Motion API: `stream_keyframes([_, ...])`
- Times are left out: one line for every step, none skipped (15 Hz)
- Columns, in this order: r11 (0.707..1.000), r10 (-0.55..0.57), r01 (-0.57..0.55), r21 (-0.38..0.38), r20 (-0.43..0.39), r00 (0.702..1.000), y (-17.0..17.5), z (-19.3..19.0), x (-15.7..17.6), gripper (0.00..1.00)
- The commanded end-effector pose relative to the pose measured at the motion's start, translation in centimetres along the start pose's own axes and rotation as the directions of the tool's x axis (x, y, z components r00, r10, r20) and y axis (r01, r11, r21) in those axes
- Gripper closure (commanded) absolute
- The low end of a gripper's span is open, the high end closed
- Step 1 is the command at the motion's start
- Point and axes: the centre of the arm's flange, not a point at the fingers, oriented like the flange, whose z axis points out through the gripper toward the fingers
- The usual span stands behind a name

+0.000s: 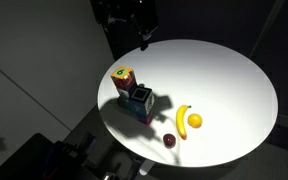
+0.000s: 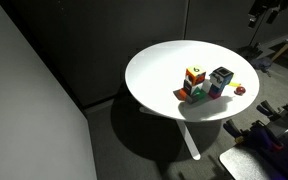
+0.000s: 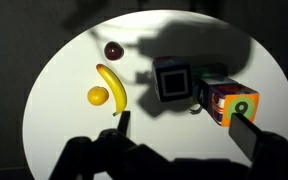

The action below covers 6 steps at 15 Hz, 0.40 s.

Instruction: Remove the yellow fruit from the block and place it on the table

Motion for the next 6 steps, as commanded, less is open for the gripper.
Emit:
stream_keyframes([1.000,0.000,0.000,0.000,0.000,1.000,-0.01,0.00,0.00,0.00])
stream_keyframes([1.000,0.000,0.000,0.000,0.000,1.000,-0.01,0.01,-0.01,0.00])
stream_keyframes([1.000,0.000,0.000,0.000,0.000,1.000,-0.01,0.01,-0.01,0.00])
stream_keyframes([1.000,0.000,0.000,0.000,0.000,1.000,-0.01,0.01,-0.01,0.00])
stream_keyframes([1.000,0.000,0.000,0.000,0.000,1.000,-0.02,0.01,-0.01,0.00])
stream_keyframes([1.000,0.000,0.000,0.000,0.000,1.000,-0.02,0.01,-0.01,0.00])
